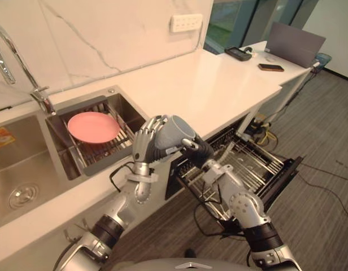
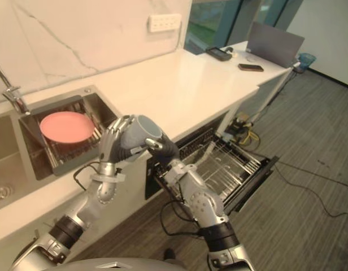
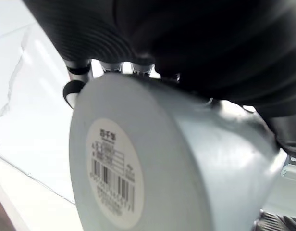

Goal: Walk over to the sink, pick up the cup, carry it to the dishwasher, place the cup inside the dishwasher, then close the dishwasher door

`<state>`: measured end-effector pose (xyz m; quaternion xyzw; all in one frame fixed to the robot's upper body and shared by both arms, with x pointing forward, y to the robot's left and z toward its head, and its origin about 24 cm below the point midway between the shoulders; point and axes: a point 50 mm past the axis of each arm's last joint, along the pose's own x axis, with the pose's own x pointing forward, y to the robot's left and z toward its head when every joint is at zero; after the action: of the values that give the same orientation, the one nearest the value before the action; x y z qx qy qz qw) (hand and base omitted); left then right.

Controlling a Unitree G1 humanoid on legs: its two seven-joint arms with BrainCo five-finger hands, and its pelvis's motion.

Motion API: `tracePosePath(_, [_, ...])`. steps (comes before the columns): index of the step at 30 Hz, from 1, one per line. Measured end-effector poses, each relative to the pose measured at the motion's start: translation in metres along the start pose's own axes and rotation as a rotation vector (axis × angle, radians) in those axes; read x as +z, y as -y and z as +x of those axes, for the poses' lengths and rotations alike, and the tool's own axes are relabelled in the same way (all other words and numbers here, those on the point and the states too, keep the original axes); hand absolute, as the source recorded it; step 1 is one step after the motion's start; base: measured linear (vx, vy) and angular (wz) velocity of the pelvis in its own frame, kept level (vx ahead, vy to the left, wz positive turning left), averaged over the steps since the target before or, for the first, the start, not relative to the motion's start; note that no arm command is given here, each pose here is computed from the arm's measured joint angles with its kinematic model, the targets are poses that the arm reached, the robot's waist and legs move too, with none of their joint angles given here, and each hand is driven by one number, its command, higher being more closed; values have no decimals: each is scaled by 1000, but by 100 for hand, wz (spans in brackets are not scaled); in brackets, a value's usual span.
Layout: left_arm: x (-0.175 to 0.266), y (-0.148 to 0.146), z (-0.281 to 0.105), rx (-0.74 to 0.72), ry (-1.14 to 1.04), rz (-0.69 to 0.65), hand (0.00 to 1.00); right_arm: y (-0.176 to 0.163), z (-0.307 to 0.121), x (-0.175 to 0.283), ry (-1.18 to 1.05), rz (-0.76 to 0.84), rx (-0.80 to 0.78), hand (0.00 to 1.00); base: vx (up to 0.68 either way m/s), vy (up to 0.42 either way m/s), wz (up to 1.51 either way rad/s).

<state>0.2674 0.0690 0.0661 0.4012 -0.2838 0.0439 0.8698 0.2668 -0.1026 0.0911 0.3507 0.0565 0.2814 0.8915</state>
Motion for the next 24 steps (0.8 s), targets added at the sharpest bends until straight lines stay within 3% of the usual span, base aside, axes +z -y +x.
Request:
tracePosePath(4, [-3,0,-2,-15,8,21,100,-2,3,-1,-25,-30,-12,0,-26,-2,3])
tracePosePath(5, [-3,0,-2,-17,7,27,100,-2,5,0,-29,-33,-20,100,-43,-3,0])
tracePosePath(24, [-8,3,-1,-14,-14,94,100,-10,17,2,9,-115,-109,100,-29,0,4])
